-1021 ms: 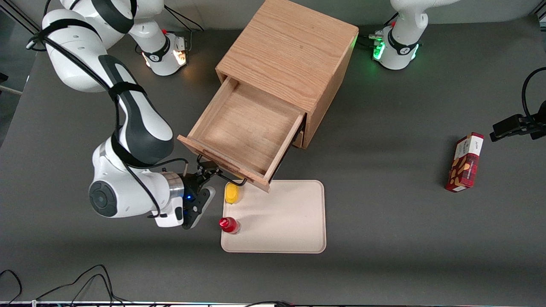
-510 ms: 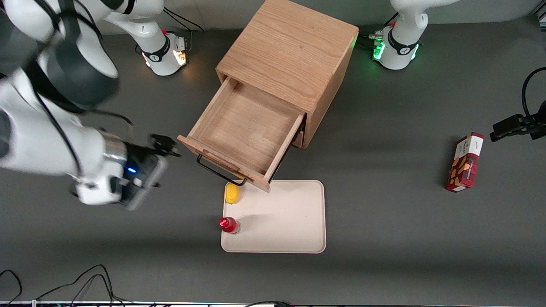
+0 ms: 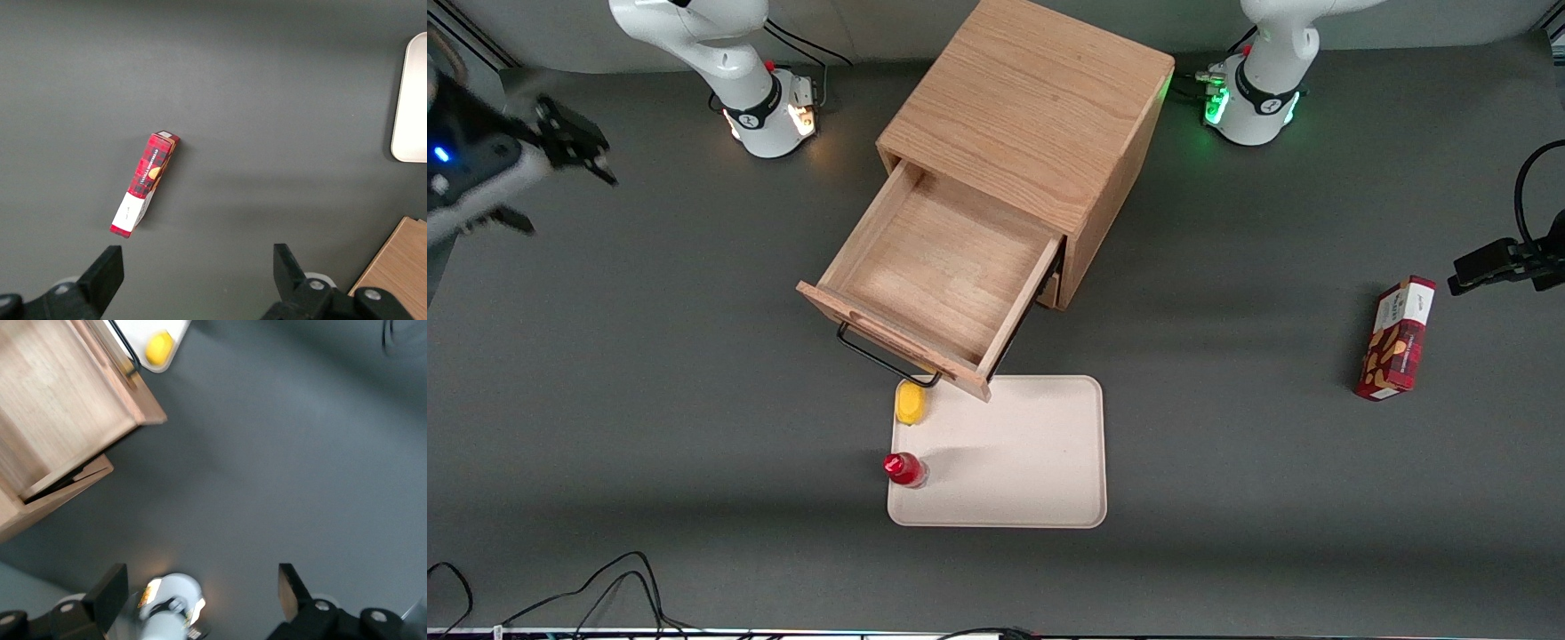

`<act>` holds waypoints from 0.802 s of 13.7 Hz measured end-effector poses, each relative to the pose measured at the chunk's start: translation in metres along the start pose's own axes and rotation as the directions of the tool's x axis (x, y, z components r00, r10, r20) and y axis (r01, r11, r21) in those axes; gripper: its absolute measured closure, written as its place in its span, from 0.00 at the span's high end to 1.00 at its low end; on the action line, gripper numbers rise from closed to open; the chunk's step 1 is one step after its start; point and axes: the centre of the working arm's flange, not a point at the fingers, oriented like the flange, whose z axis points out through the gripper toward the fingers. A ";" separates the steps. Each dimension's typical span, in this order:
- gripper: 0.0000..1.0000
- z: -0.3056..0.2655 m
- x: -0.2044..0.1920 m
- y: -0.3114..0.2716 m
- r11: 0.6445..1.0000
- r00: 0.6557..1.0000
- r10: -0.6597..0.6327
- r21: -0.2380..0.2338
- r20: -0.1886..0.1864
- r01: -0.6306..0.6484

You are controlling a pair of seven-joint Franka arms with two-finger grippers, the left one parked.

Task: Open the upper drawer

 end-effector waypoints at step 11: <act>1.00 0.119 -0.095 0.014 0.943 0.939 0.334 0.014 -0.082 -0.334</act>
